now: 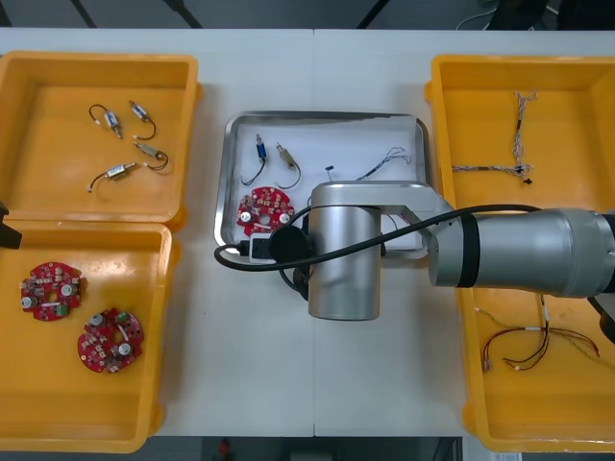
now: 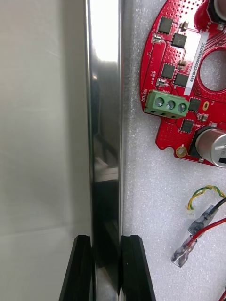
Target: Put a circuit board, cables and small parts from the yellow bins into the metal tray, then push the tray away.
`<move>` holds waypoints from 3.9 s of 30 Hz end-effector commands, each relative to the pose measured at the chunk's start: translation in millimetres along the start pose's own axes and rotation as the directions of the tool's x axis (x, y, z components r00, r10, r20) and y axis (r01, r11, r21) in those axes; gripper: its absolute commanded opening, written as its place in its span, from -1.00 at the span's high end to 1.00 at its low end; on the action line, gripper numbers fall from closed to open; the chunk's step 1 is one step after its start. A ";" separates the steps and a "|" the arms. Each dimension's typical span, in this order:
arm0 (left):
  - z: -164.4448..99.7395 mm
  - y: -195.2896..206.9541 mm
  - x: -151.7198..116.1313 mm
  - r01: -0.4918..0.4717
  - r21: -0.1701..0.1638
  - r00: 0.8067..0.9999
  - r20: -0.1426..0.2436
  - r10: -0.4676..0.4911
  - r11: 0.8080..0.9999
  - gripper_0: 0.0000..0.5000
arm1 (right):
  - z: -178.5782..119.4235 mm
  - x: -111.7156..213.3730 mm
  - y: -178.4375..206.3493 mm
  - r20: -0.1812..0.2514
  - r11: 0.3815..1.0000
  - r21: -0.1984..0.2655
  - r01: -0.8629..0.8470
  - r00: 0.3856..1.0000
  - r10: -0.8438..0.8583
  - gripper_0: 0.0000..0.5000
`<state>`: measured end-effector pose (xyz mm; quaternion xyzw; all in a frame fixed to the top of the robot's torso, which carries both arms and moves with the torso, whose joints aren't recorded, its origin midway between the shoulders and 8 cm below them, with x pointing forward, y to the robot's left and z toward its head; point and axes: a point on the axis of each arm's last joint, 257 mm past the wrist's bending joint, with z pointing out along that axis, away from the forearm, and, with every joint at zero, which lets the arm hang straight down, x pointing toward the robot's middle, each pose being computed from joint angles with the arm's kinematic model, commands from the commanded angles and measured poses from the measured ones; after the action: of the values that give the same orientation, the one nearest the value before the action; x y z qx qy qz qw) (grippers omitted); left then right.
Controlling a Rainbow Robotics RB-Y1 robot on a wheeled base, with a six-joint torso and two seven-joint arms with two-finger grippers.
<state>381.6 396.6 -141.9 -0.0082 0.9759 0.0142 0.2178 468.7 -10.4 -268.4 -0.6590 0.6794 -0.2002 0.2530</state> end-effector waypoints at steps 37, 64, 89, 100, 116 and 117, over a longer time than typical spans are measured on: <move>-3.5 5.6 4.3 0.018 -0.031 1.000 -0.010 -0.018 0.999 -1.00 | -2.7 -52.3 -156.7 0.113 0.966 0.250 0.068 0.989 -0.099 1.00; -3.5 5.6 4.3 0.018 -0.031 1.000 -0.010 -0.018 0.999 -1.00 | 1.8 -56.1 -222.1 0.186 0.933 0.357 0.048 0.975 -0.121 1.00; -3.5 5.6 4.3 0.018 -0.031 1.000 -0.010 -0.018 0.999 -1.00 | 5.6 -60.5 -227.4 0.223 0.930 0.366 0.024 0.968 -0.113 -1.00; -3.5 5.6 4.3 0.018 -0.031 1.000 -0.010 -0.018 0.999 -1.00 | -33.5 -53.5 -224.4 0.204 0.955 0.290 -0.052 0.979 -0.009 -1.00; -3.5 5.6 4.3 0.018 -0.031 1.000 -0.010 -0.018 0.999 -1.00 | -98.8 16.4 -196.3 0.146 0.952 0.072 -0.299 0.947 0.286 -1.00; -3.5 5.6 4.3 0.018 -0.031 1.000 -0.010 -0.018 0.999 -1.00 | -104.2 22.5 -195.6 0.147 0.940 0.069 -0.334 0.935 0.322 -1.00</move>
<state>381.5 396.3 -141.9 -0.0076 0.9758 0.0142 0.2179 563.7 -34.7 -100.3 -0.5864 0.7223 -0.1664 0.3267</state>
